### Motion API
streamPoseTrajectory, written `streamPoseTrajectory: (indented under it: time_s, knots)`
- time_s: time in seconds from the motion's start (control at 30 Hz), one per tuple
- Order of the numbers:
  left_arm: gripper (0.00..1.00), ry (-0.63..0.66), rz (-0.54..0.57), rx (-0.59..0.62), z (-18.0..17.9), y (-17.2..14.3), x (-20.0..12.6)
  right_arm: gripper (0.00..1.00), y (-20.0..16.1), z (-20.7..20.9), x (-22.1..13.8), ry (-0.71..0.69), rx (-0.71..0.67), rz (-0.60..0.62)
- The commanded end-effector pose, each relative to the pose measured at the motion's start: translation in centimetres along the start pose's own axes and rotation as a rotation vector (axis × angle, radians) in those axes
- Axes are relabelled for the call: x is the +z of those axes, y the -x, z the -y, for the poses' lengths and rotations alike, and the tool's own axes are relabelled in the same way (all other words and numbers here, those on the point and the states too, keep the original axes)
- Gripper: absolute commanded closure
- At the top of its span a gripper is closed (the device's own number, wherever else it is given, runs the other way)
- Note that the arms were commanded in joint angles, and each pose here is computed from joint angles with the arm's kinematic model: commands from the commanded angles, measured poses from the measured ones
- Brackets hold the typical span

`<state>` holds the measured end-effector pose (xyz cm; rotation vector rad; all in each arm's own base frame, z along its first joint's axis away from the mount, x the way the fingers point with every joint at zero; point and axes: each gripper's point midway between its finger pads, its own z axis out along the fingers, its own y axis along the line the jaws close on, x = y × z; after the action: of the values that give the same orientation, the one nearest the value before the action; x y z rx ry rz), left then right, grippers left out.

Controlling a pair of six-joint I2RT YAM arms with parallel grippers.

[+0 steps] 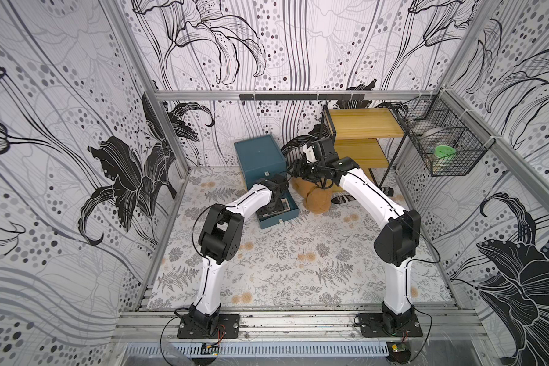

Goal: Place the brooch boxes into the drawer by color
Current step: Place the brooch box in the drawer.

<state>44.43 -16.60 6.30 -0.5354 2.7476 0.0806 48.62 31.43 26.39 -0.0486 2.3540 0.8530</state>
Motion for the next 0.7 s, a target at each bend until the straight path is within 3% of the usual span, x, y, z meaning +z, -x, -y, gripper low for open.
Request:
streamPoseTrajectory:
  time_s: [0.0, 0.33, 0.53, 0.67]
  knots:
    - [0.43, 0.024, -0.002, 0.006, -0.3, 0.5, 0.6, 0.31, 0.3, -0.5, 0.0, 0.019, 0.005, 0.000]
    - [0.31, 0.029, -0.021, 0.006, 0.1, 0.6, 1.3, 0.30, 0.1, -0.2, 0.0, 0.015, 0.007, -0.003]
    - [0.16, -0.004, 0.014, -0.012, 0.6, 1.8, -0.1, 0.29, 0.0, -0.3, 0.3, 0.021, 0.007, -0.010]
    - [0.12, -0.026, 0.029, -0.020, 1.0, 2.2, -1.0, 0.27, 0.1, -0.4, 0.9, 0.026, 0.010, -0.022]
